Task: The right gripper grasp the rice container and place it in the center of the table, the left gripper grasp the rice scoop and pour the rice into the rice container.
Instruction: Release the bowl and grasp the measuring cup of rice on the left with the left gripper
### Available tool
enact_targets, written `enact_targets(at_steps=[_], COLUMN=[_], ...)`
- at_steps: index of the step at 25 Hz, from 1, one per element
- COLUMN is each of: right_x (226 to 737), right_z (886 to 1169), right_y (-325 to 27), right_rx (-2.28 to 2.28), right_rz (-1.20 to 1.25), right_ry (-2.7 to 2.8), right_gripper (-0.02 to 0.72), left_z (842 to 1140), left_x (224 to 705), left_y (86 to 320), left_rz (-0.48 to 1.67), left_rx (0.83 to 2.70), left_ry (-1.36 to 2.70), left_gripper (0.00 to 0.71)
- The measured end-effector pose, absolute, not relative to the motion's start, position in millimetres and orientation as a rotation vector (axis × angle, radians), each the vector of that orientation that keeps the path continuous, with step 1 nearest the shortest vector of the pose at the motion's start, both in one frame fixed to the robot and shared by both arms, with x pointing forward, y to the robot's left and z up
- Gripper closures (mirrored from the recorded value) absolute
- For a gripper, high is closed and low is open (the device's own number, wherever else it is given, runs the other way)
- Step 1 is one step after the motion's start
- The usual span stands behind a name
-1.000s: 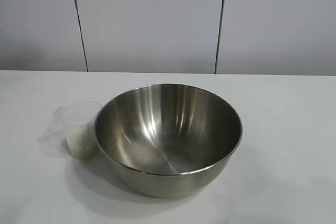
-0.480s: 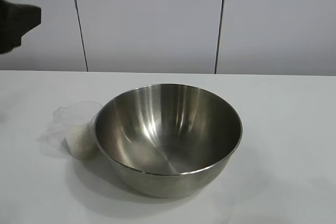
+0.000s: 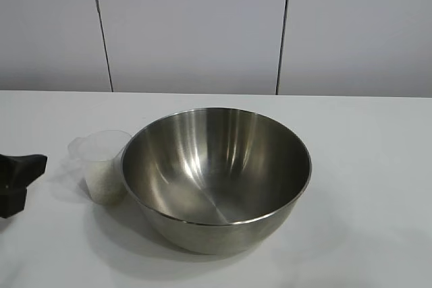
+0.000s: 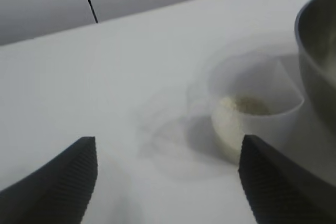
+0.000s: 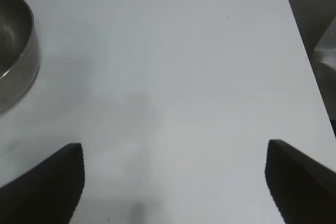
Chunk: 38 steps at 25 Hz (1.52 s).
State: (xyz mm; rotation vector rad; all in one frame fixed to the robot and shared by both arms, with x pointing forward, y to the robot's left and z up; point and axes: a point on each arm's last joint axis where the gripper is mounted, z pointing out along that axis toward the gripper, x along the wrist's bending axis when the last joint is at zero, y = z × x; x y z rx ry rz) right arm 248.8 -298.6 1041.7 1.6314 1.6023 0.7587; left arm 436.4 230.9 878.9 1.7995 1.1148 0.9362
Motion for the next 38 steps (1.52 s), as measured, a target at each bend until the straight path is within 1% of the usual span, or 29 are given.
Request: enact_targets(at_steps=[4, 9, 13, 17, 20, 29, 38], right_x=[245.3, 234.7, 234.3, 234.3, 234.3, 234.3, 234.3], right_z=[1041.9, 1041.9, 1041.9, 1041.9, 1041.9, 1041.9, 1041.9], right_y=[-298.2, -296.8, -296.8, -296.9, -296.9, -296.9, -296.9], right_rx=[1.614, 1.562, 1.560, 1.560, 1.560, 1.560, 1.560], right_rz=[0.773, 0.814, 0.816, 0.815, 0.815, 0.815, 0.815], right_ry=[1.586, 1.536, 1.534, 1.534, 1.534, 1.534, 1.534], right_gripper=[0.064, 0.064, 0.064, 0.064, 0.064, 0.064, 0.064], left_z=[868.6, 869.0, 868.8, 854.4, 844.8, 826.5, 829.9], left_x=[449.5, 460.6, 468.4, 469.2, 473.7, 505.5, 522.2], left_y=[225.6, 221.4, 228.2, 234.8, 231.1, 221.7, 217.1], left_rz=[0.928, 0.944, 0.977, 0.937, 0.906, 0.914, 0.950], left_rx=[1.816, 1.793, 1.767, 1.819, 1.850, 1.839, 1.797], left_ry=[1.124, 1.111, 1.132, 1.154, 1.138, 1.118, 1.089], left_gripper=[0.169, 0.169, 0.170, 0.170, 0.170, 0.170, 0.170])
